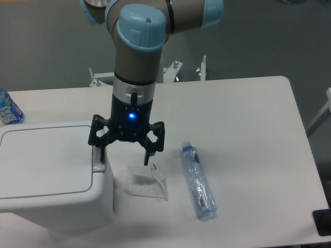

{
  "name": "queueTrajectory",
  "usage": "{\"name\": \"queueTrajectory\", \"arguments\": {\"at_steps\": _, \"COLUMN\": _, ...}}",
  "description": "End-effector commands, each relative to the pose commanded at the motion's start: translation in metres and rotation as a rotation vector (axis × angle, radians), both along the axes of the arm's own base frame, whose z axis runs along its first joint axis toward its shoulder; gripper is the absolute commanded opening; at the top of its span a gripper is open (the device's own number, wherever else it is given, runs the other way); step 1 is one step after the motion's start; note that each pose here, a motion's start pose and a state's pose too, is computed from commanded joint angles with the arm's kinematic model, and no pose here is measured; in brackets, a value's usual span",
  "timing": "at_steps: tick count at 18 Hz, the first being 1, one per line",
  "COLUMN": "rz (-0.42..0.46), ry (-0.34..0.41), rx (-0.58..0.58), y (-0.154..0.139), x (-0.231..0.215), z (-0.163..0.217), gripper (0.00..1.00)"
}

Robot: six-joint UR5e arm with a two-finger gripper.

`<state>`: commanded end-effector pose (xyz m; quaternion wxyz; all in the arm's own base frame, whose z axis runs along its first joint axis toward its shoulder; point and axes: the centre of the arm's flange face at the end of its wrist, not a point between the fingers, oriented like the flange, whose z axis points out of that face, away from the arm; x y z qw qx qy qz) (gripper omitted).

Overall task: Open the trash can
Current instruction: 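Lower the gripper finger onto the lid's push button, then press the button so the lid pops open, then lift the gripper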

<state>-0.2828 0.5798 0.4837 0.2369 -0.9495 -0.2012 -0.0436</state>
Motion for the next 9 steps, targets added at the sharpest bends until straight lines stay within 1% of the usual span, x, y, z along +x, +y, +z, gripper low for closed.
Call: {"name": "queueTrajectory", "arguments": {"at_steps": 9, "rz": -0.004, "ry": 0.0, "rx": -0.003, "y": 0.0, "x": 0.0023, "z": -0.0021, "gripper": 1.0}}
